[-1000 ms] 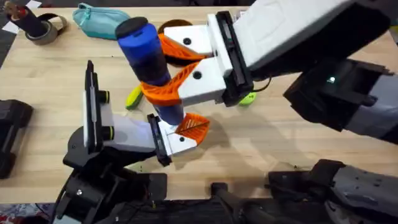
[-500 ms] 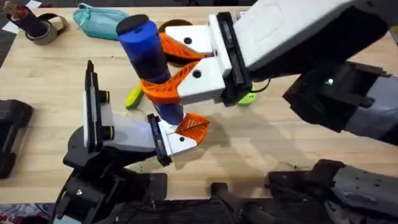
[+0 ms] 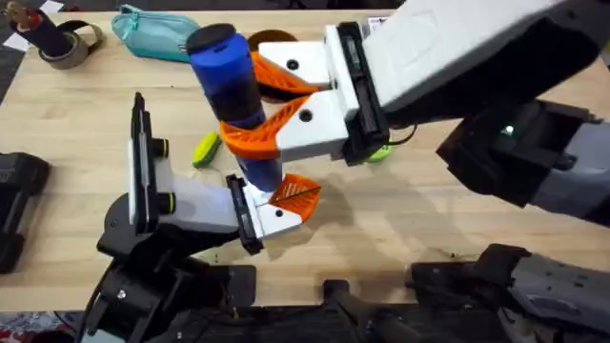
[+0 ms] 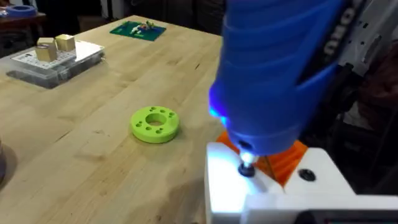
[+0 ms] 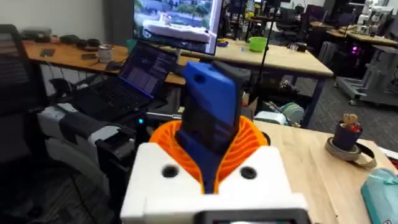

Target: Pick up the gripper from the table and insert it into the empty holder that is missing its gripper. Then pick up a screw, insert it into the mounting hole, and use the screwdriver to tighten it. Finally, clean up the table by picking up the vegetable and placing it into the bucket.

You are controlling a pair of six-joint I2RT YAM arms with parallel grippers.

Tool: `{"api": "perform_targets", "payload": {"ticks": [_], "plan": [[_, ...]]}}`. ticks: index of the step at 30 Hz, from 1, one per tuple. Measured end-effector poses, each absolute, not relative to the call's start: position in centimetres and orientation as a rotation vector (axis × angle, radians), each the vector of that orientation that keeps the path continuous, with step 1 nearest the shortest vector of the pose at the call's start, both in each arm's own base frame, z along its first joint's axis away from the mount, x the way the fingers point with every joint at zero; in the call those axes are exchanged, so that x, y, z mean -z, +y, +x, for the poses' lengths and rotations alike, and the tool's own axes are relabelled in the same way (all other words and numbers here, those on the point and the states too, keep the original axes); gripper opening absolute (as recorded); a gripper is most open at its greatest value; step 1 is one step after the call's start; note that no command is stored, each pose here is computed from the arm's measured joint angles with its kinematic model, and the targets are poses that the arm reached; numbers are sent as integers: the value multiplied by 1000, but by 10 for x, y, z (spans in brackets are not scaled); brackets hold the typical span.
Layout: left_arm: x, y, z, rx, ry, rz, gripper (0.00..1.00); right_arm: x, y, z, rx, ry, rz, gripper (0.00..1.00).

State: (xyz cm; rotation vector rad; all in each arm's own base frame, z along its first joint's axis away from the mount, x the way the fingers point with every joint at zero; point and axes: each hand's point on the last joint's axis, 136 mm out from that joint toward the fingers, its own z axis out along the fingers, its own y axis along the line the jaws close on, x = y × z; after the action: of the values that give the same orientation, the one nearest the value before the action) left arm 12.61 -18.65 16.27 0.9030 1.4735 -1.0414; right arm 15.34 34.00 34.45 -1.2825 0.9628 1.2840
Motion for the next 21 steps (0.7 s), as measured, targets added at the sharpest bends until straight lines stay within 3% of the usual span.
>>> {"api": "perform_targets", "payload": {"ticks": [15,21], "plan": [[-163,-187,126,1043,1473,906,13,-349,336,150,-1327,939,-1240,64],[-164,-187,125,1041,1462,912,13,-357,337,164,-1385,1063,-1268,62]]}}
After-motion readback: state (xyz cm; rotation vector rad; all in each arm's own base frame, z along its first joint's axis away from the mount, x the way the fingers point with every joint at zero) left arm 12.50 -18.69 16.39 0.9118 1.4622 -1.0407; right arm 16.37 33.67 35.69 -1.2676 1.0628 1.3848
